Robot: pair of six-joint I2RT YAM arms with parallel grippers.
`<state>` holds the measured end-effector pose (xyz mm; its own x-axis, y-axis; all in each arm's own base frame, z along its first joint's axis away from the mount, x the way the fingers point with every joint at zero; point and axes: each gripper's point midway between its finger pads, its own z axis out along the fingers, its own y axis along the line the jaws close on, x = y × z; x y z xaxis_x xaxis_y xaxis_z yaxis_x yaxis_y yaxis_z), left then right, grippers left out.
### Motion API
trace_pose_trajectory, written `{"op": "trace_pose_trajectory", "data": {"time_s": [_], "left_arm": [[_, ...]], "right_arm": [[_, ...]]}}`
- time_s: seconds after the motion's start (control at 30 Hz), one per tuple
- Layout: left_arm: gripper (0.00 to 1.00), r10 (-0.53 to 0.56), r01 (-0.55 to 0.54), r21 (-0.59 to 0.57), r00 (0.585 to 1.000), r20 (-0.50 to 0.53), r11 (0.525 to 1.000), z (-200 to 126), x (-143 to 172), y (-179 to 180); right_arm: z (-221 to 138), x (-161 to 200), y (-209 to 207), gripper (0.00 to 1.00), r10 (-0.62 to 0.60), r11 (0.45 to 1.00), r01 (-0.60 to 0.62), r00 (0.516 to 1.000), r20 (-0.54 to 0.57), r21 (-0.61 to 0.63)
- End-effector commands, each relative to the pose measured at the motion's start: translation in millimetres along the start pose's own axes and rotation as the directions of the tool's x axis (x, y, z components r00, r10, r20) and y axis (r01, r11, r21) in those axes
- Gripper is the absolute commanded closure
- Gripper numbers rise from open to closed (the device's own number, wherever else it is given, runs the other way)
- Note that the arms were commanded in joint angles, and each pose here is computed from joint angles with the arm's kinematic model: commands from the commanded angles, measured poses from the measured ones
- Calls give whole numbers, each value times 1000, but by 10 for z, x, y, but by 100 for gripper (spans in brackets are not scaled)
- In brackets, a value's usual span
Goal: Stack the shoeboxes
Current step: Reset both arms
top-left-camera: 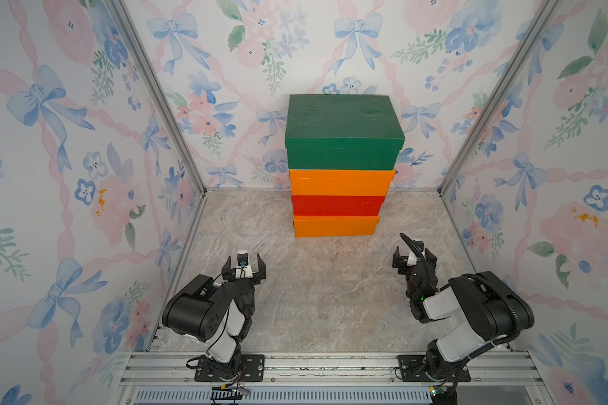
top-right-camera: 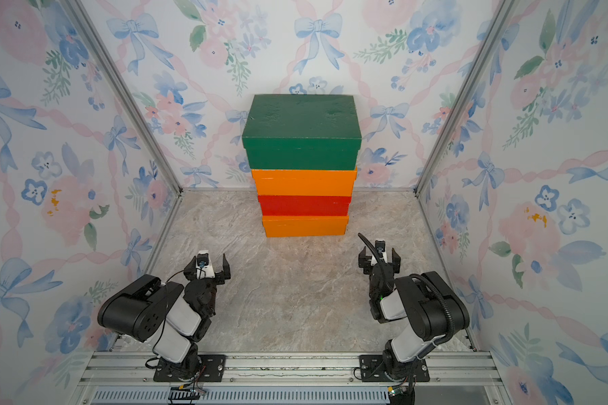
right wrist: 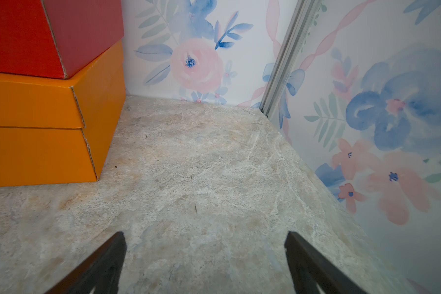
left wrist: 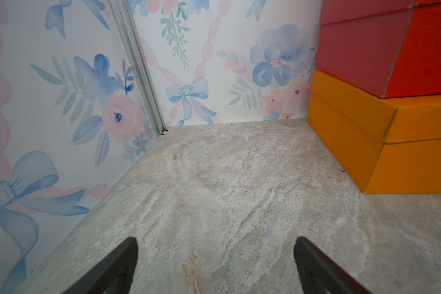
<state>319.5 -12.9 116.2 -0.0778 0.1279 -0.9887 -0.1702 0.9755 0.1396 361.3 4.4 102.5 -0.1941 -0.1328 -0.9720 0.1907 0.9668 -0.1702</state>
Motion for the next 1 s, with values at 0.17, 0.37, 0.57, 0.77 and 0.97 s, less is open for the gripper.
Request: {"op": "trace_pose_trajectory", "data": {"time_s": [0.17, 0.37, 0.57, 0.77, 0.97], "left_arm": [[2, -61, 60, 10, 986, 158, 998, -48, -386, 59], [2, -57, 52, 36, 989, 133, 998, 20, -354, 15], [2, -45, 36, 90, 994, 102, 995, 107, -315, -73], [2, -40, 29, 129, 996, 86, 991, 156, -292, -127], [2, -45, 34, 164, 997, 62, 986, 217, -260, -162]], "right_arm": [[-8, -130, -9, 3, 12, 1000, -12, 998, 56, 12], [0, -124, -12, 3, 11, 1000, -12, 999, 53, 13], [31, -123, -21, 3, 16, 1000, -16, 999, 38, 18], [74, -112, -37, 3, 21, 999, -22, 1000, 15, 25], [141, -96, -69, 3, 28, 999, -27, 999, -19, 41]]}}
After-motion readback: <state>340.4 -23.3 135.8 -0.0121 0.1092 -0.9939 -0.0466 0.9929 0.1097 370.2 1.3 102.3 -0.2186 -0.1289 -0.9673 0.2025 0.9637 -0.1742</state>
